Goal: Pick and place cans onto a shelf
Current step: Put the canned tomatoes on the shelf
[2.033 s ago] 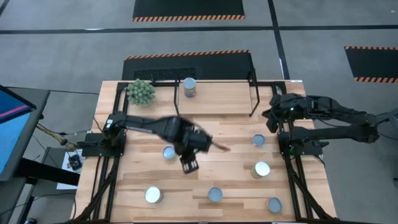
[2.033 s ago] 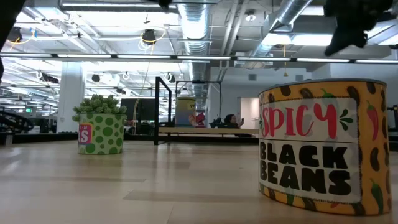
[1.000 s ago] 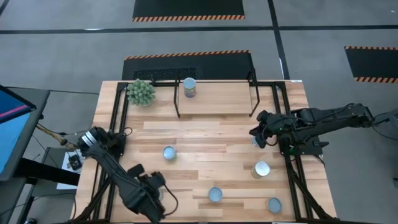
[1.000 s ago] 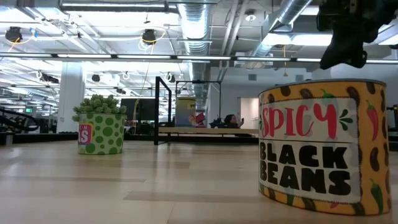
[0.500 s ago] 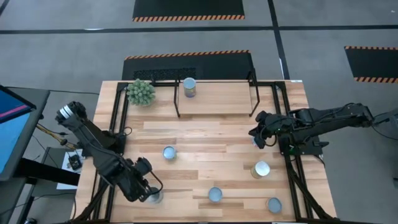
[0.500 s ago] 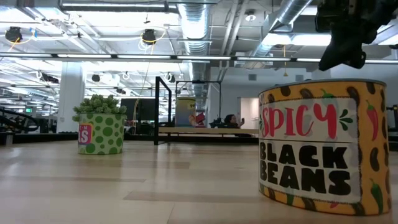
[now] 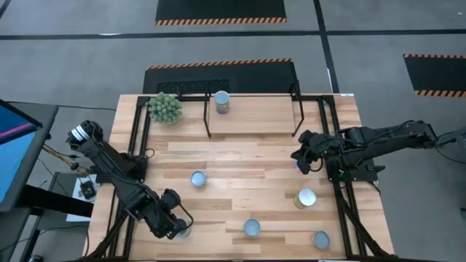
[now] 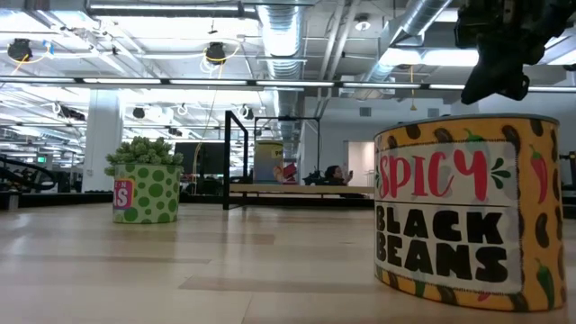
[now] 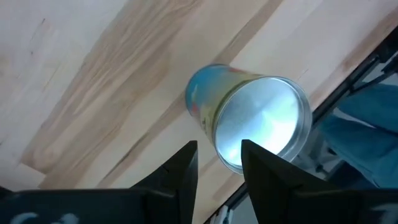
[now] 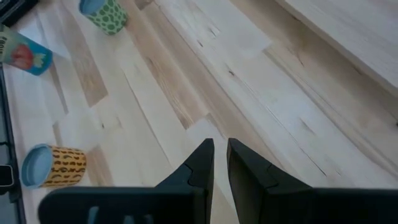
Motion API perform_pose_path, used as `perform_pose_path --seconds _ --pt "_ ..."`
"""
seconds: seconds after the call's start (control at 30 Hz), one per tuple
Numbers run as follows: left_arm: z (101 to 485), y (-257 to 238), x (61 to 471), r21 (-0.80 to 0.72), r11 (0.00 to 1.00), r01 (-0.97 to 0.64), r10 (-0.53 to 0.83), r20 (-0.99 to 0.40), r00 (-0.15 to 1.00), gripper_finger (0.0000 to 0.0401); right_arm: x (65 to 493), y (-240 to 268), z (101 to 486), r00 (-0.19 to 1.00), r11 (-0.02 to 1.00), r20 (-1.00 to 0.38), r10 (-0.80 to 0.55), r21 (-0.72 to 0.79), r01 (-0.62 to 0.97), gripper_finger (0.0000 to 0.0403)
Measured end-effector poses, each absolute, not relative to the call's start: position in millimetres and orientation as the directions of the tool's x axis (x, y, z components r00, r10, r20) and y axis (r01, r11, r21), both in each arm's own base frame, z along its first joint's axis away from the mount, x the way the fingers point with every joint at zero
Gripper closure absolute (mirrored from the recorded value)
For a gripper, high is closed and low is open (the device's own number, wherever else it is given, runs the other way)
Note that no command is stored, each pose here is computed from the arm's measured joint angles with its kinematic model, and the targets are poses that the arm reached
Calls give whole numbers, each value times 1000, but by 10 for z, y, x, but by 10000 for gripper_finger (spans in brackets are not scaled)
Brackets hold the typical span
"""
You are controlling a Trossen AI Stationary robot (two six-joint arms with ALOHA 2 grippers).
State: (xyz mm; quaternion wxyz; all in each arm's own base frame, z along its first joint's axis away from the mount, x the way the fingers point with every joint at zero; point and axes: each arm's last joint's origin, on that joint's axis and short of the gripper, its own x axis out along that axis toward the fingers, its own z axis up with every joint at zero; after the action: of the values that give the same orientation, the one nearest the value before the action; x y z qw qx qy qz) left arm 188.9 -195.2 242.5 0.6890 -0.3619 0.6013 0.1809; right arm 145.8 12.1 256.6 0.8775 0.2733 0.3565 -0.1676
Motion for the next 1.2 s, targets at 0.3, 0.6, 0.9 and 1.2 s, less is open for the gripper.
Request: perform_pose_path --seconds 0.3,0.6,0.9,1.2 --pt "2183 -2070 2006 -201 702 -683 -130 -979 154 292 1459 121 2566 689 797 -718 -100 357 487 333" --pt "2180 -2008 2131 -242 731 -638 -170 -970 173 394 1462 120 2568 692 798 -715 -101 357 485 333" --pt "2606 -1736 2377 -380 740 -554 -207 -914 350 401 1461 119 2567 691 799 -716 -102 355 486 333" --pt "3068 -1127 2844 -381 838 -391 -145 -846 513 401 1461 119 2568 691 798 -715 -103 355 486 333"
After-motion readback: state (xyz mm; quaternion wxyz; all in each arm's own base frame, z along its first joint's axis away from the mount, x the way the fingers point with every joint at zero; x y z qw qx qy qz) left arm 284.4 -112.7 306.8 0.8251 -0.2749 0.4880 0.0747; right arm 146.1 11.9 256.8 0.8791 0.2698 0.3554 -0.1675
